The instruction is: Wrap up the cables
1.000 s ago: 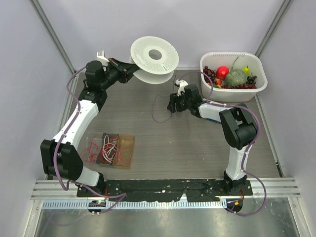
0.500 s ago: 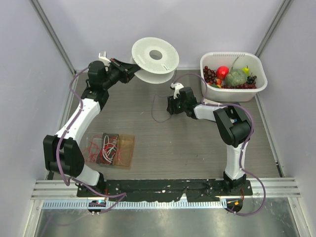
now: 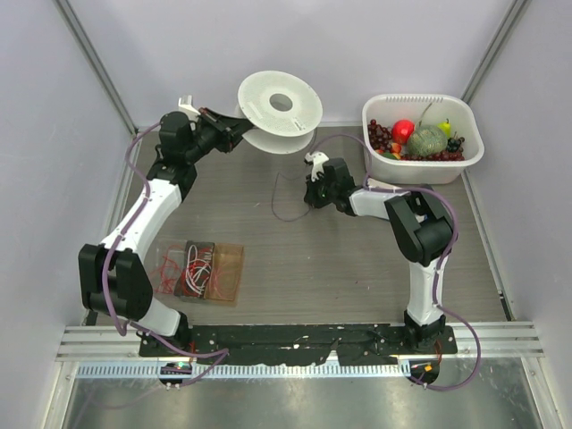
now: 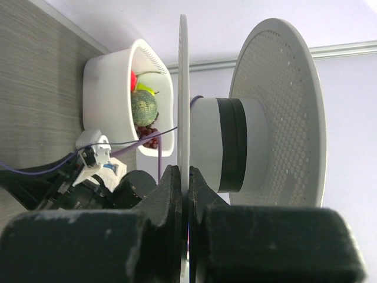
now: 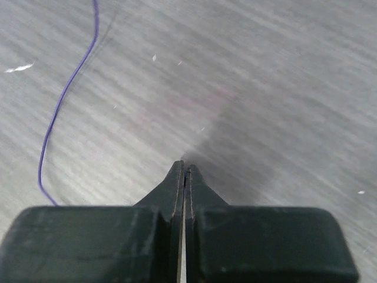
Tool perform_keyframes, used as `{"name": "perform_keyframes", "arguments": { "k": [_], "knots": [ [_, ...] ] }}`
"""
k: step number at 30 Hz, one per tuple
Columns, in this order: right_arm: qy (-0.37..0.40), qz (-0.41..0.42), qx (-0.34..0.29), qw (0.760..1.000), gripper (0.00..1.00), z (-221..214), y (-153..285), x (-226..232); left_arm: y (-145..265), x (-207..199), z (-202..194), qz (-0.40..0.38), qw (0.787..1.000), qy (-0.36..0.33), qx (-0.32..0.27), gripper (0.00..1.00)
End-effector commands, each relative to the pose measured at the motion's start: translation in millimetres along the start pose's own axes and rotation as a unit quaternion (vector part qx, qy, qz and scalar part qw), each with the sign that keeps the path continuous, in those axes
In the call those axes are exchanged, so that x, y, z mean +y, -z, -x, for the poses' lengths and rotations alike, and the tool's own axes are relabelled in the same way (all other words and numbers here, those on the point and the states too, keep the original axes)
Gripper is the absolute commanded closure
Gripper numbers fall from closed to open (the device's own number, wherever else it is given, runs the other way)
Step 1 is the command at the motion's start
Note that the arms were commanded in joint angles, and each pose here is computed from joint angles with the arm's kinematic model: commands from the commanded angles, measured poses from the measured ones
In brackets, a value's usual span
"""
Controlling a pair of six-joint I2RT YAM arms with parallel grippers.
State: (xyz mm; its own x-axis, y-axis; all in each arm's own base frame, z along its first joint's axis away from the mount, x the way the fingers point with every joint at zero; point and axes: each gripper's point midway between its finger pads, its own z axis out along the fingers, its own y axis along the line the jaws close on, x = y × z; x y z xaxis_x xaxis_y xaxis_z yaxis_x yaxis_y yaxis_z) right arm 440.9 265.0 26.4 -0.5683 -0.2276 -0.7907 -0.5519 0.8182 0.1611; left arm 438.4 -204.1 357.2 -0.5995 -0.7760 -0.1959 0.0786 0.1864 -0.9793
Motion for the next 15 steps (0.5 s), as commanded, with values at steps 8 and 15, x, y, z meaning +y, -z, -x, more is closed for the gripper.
{"name": "perform_keyframes", "arguments": {
  "k": [8,15],
  "knots": [
    [0.108,0.183,-0.052,0.976,0.99,46,149,89,16,7,39,0.049,0.993,-0.088,-0.068,1.0],
    [0.22,0.275,-0.148,0.924,0.99,104,276,166,21,44,46,0.162,0.963,-0.206,-0.067,1.0]
  ]
}}
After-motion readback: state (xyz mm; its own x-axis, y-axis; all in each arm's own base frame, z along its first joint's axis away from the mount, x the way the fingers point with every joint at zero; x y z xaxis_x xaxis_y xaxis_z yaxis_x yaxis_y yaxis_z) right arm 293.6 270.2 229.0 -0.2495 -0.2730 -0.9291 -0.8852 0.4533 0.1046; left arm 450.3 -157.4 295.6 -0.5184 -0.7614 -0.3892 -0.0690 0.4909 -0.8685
